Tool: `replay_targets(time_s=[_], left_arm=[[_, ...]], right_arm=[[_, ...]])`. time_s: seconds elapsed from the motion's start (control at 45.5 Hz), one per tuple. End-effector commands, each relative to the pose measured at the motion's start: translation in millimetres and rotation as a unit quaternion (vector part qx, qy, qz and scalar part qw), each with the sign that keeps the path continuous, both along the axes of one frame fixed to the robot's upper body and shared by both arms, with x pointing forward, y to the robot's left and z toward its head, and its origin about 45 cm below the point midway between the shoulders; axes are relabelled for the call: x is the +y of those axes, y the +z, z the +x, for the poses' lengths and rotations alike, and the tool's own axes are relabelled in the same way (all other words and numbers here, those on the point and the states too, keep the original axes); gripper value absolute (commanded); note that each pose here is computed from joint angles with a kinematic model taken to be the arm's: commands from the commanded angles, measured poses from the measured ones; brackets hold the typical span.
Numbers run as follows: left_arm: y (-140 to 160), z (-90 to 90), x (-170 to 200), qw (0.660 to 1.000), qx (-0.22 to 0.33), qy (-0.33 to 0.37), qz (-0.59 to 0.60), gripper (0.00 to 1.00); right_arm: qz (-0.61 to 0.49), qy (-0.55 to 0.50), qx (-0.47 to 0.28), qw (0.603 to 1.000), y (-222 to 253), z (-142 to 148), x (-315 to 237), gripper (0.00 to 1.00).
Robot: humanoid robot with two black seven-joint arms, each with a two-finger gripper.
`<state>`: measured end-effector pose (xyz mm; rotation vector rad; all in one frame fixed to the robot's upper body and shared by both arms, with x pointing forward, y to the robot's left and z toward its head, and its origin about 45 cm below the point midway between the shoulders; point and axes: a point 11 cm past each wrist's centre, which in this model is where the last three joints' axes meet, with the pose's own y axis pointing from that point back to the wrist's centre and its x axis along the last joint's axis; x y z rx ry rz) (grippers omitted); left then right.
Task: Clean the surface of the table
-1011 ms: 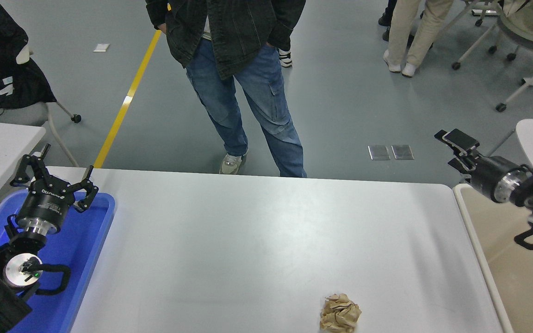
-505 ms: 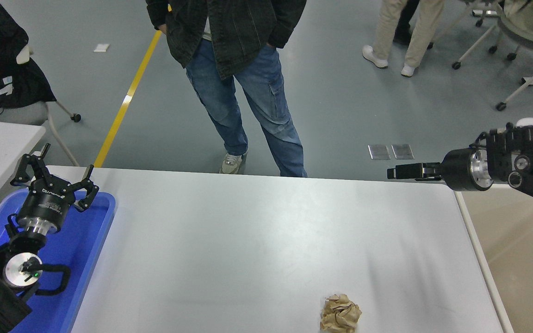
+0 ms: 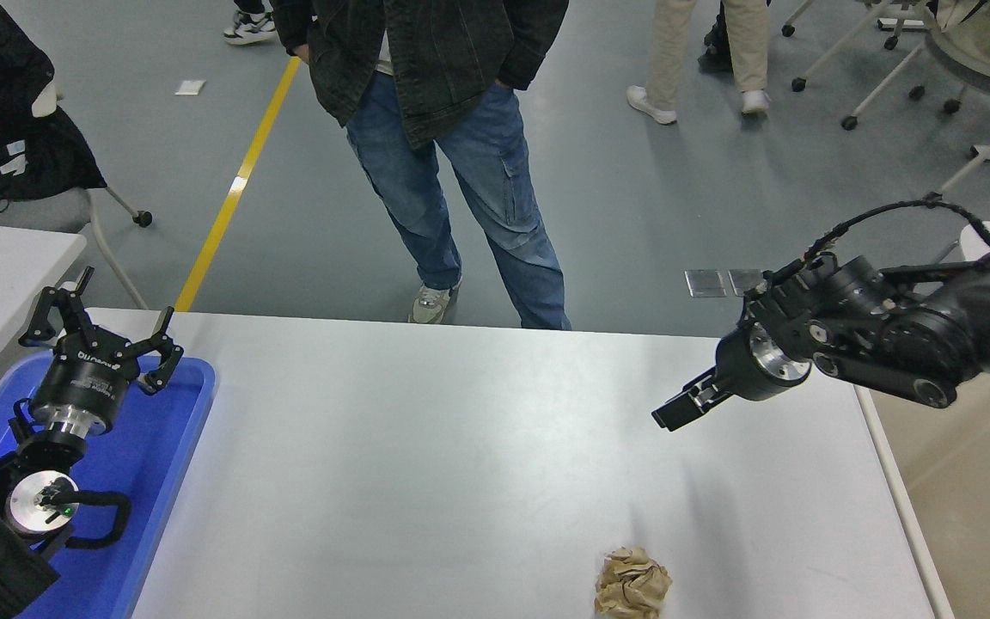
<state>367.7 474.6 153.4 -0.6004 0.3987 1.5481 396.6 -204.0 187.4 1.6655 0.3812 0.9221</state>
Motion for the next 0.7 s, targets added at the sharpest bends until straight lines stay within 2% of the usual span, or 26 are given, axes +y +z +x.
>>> replay_targets(time_s=[0.0, 0.264, 0.681], left_arm=[[0.0, 0.0, 0.1, 1.0, 0.0, 0.0, 0.0, 1.0], [0.0, 0.0, 0.1, 1.0, 0.0, 0.0, 0.0, 1.0], [0.0, 0.0, 0.1, 1.0, 0.0, 0.0, 0.0, 1.0]], right_arm=[[-0.04, 0.064, 0.046, 0.996, -11.9, -29.7, 24.9, 0.97], [-0.059, 0.084, 0.109, 0.989, -29.0, -64.4, 27.4, 0.97], [-0.039, 0.068, 0.161, 0.984, -67.4, -96.3, 22.1, 0.97]])
